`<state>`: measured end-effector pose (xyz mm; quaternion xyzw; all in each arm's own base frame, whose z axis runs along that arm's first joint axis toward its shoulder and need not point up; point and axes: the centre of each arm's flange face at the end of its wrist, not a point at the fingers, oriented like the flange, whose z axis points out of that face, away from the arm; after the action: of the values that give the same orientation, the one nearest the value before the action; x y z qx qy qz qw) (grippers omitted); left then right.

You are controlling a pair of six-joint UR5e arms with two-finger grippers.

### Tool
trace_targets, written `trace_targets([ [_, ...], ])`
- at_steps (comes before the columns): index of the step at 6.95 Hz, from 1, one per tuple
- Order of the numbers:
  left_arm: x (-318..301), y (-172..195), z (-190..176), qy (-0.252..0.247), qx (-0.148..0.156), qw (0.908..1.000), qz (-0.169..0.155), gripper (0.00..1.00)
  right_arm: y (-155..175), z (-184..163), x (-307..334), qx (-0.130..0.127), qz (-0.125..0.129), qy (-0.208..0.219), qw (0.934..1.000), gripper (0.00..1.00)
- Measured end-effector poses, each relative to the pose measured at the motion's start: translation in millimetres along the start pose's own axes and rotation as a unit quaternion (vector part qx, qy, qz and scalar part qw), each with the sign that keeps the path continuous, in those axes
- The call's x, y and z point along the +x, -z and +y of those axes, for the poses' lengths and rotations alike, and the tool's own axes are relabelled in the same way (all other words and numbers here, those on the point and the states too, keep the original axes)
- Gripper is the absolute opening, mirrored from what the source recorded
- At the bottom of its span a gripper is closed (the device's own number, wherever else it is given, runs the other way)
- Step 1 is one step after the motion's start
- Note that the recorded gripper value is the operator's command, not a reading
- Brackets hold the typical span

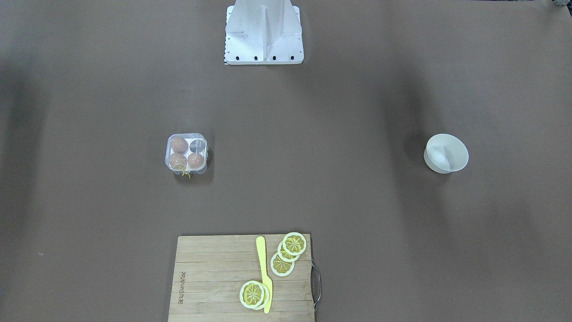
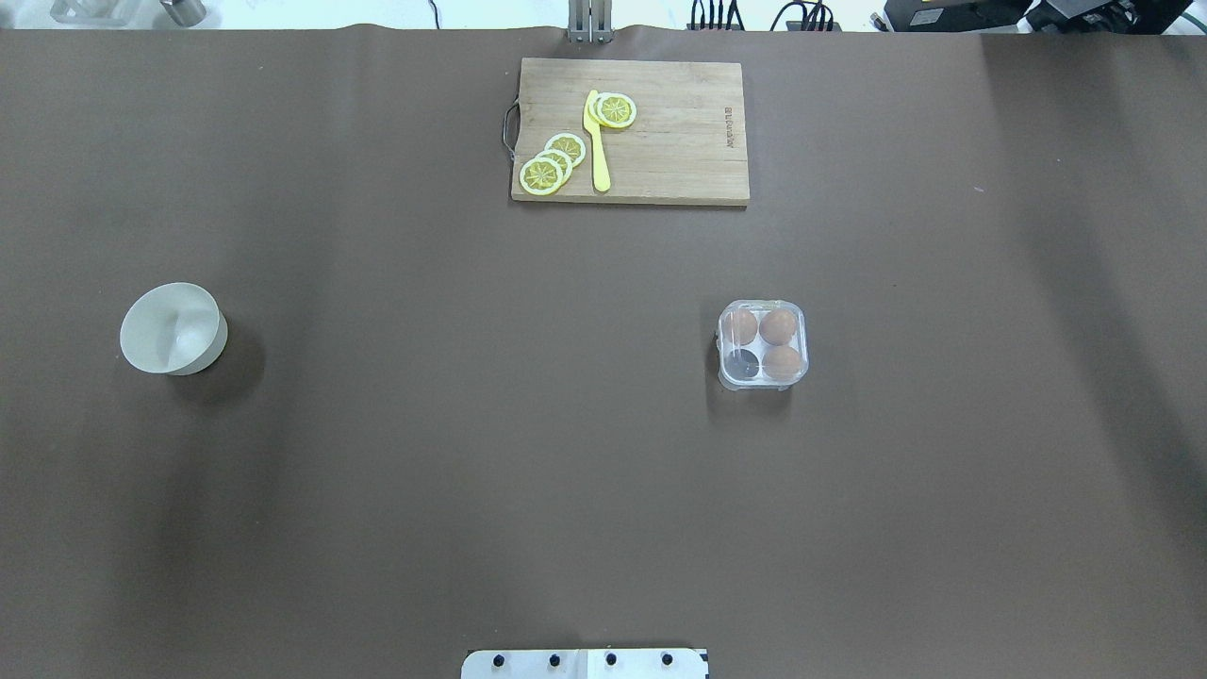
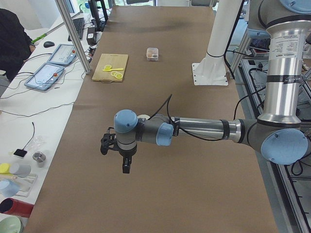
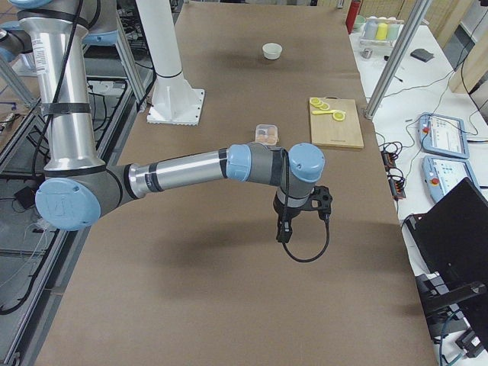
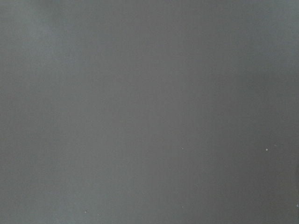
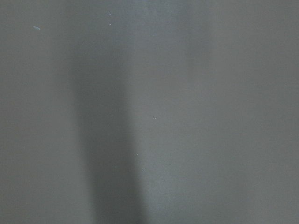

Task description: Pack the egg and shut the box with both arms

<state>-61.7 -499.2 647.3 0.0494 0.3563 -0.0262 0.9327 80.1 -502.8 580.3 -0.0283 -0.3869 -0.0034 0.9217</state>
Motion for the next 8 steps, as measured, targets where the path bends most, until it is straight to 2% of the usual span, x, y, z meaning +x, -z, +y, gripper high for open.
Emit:
trace_targets([
  [3,-10,6,-2,0.041,-0.017,0.9981,0.043,0.98,-1,5,16,0.002,-0.002,-0.009,1.0,1.0],
  [8,-3,18,-4,0.042,-0.014,0.9978,0.049,0.98,-8,11,25,0.019,0.001,0.003,0.9998,1.0],
])
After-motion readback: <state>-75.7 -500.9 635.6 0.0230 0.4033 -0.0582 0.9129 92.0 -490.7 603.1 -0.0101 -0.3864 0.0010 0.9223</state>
